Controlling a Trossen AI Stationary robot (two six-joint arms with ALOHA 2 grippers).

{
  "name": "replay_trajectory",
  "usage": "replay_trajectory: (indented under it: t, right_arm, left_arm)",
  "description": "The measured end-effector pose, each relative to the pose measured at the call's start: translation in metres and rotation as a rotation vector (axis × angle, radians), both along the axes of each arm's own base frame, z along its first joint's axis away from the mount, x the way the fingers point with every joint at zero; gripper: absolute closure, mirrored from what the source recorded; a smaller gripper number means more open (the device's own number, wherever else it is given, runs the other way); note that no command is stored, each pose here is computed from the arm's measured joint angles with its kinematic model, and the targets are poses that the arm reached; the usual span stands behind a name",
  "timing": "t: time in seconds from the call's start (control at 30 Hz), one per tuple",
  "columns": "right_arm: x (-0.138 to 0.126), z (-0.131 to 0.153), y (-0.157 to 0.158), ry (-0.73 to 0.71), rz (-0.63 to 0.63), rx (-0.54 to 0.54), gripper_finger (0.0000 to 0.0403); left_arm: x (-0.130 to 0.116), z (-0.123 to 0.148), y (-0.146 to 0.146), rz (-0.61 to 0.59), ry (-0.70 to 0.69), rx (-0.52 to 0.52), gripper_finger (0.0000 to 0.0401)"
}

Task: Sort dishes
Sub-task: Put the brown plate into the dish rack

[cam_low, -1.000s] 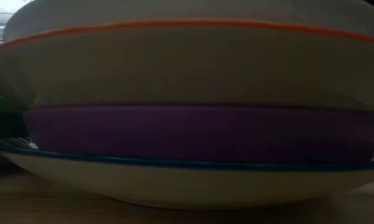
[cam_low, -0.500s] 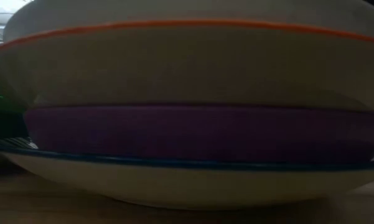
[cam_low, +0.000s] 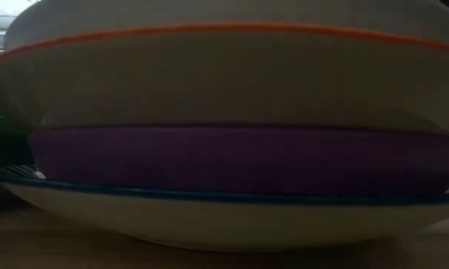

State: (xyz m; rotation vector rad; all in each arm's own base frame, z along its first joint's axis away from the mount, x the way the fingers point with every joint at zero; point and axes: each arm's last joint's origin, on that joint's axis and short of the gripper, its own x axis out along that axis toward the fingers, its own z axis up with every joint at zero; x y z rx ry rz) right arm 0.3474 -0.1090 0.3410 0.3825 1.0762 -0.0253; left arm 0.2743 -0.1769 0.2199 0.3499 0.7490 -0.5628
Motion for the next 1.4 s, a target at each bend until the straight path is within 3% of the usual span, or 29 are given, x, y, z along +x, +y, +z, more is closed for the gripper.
replay_trajectory:
  t: [0.2,0.5,0.8,1.17,1.4]
  right_arm:
    - [0.011,0.0,0.045,0.02,0.062,-0.01,0.0306]
    - [0.01,-0.003,0.109,0.125,0.128,0.039,0.0306]
    - [-0.01,-0.007,0.199,0.233,0.153,-0.111,0.0306]
    - [-0.032,-0.005,0.286,0.033,-0.031,-0.218,0.0306]
    - [-0.035,-0.047,0.318,-0.027,-0.107,-0.16,0.0306]
  left_arm:
    - [0.005,-0.017,-0.006,-0.058,0.006,0.072,0.0306]
    - [0.013,-0.021,-0.012,-0.096,-0.071,0.077,0.0304]
    - [0.014,-0.021,-0.011,-0.095,-0.086,0.11,0.0264]
    - [0.014,-0.021,-0.011,-0.176,-0.125,0.179,0.0261]
    - [0.013,-0.021,-0.012,-0.207,-0.136,0.199,0.026]
